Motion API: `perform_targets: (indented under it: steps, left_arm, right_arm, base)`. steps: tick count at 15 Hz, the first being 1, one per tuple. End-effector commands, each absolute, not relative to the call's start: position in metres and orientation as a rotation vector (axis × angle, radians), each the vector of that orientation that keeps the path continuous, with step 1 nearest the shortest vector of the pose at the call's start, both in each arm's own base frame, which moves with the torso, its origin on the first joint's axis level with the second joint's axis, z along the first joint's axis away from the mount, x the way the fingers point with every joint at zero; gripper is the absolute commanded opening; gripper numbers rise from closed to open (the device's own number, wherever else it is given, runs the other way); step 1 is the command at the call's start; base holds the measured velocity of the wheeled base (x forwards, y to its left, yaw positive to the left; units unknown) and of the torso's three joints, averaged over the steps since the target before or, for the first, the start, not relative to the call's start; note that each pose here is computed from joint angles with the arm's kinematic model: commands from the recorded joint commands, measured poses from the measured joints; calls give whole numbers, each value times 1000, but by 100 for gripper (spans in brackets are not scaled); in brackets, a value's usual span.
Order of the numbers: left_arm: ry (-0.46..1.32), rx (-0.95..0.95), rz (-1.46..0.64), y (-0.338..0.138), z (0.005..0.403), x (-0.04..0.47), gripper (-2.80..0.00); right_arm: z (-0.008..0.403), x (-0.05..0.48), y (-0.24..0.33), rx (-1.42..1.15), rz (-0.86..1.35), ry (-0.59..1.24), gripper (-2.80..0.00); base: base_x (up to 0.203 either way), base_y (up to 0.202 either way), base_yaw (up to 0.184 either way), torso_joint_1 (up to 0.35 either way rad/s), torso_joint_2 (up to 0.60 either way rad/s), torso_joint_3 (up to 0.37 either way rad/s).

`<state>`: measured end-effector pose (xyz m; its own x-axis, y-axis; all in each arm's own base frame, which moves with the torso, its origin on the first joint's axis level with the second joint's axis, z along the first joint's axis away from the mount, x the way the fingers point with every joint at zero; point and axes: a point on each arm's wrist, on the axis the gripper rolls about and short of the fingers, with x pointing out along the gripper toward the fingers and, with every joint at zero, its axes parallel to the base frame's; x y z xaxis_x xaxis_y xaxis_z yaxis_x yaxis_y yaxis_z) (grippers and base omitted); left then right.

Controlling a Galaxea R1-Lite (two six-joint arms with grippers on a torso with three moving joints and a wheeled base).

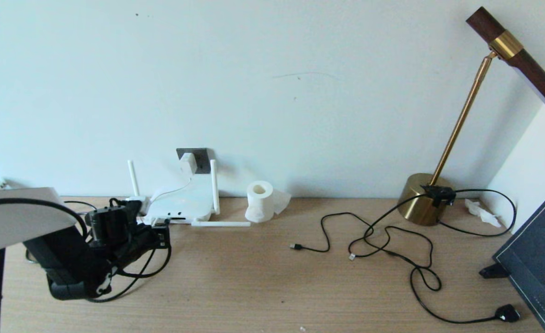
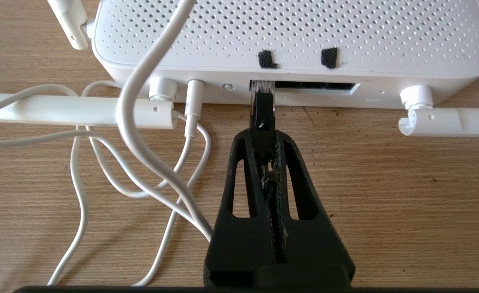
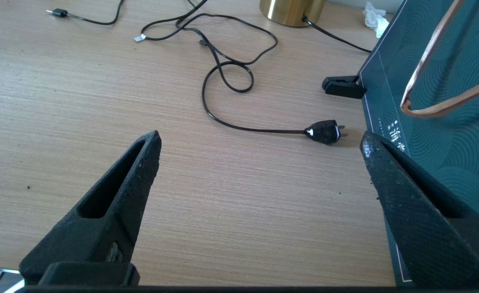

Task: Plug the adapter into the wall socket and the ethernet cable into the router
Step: Plug cable into router interface

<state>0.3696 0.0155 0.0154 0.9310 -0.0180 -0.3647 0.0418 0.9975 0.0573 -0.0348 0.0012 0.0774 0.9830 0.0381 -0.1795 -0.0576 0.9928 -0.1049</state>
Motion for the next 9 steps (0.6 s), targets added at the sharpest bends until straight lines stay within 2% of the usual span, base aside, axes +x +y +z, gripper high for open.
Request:
perform_targets:
  steps: [1,9]
  left_arm:
    - [353,66,-29,16,19,371,-280]
    - [362,65,-28,17,15,372,-280]
  right_arm:
    - [77,-35,1,-111,49,182,0]
    - [77,-35,1,-110,48,180,0]
  base:
    - [0,0,0,0,0,0]
    - [0,0,0,0,0,0]
